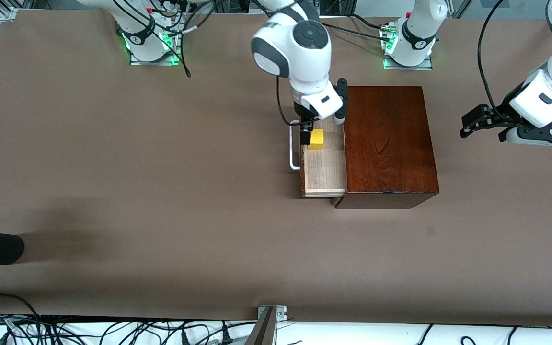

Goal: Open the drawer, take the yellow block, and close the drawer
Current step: 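Lower the right gripper into the drawer over the yellow block, then grasp the yellow block with the right gripper and lift it out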

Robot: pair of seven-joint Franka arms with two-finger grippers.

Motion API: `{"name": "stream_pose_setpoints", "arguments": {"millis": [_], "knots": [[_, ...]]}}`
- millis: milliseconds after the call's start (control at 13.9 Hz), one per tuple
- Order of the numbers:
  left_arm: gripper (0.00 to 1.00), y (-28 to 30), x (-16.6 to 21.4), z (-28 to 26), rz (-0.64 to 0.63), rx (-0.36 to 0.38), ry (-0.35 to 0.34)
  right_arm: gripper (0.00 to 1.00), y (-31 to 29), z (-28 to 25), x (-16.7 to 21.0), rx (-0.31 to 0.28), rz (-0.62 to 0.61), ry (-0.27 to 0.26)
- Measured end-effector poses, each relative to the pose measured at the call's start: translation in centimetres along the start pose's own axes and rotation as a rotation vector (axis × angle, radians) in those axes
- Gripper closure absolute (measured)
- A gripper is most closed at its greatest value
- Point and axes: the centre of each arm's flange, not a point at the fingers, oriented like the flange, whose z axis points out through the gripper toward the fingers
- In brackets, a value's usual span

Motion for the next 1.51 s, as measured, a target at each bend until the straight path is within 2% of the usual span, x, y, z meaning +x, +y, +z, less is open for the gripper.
{"name": "stream_pose_setpoints", "arguments": {"millis": [432, 504, 936, 1224, 1512], "knots": [[0.0, -1.6, -0.1, 0.1, -0.028, -0.002, -0.018, 0.0, 0.6, 1.3, 0.9, -0.025, -0.045, 0.029], [0.0, -1.5, -0.3, 0.0, -0.025, -0.002, -0.031, 0.0, 0.6, 1.3, 0.9, -0.025, -0.047, 0.029], [0.0, 0.7, -0.3, -2.0, 0.018, 0.013, -0.007, 0.0, 0.3, 5.2, 1.0, -0.017, -0.051, 0.021], [0.0, 1.0, -0.3, -2.0, 0.024, 0.015, -0.006, 0.0, -0.2, 5.6, 1.2, -0.015, -0.058, 0.018], [0.0, 1.1, -0.6, -1.9, 0.026, 0.015, -0.025, 0.44, -0.5, 5.8, 1.4, -0.018, -0.065, 0.014]]}}
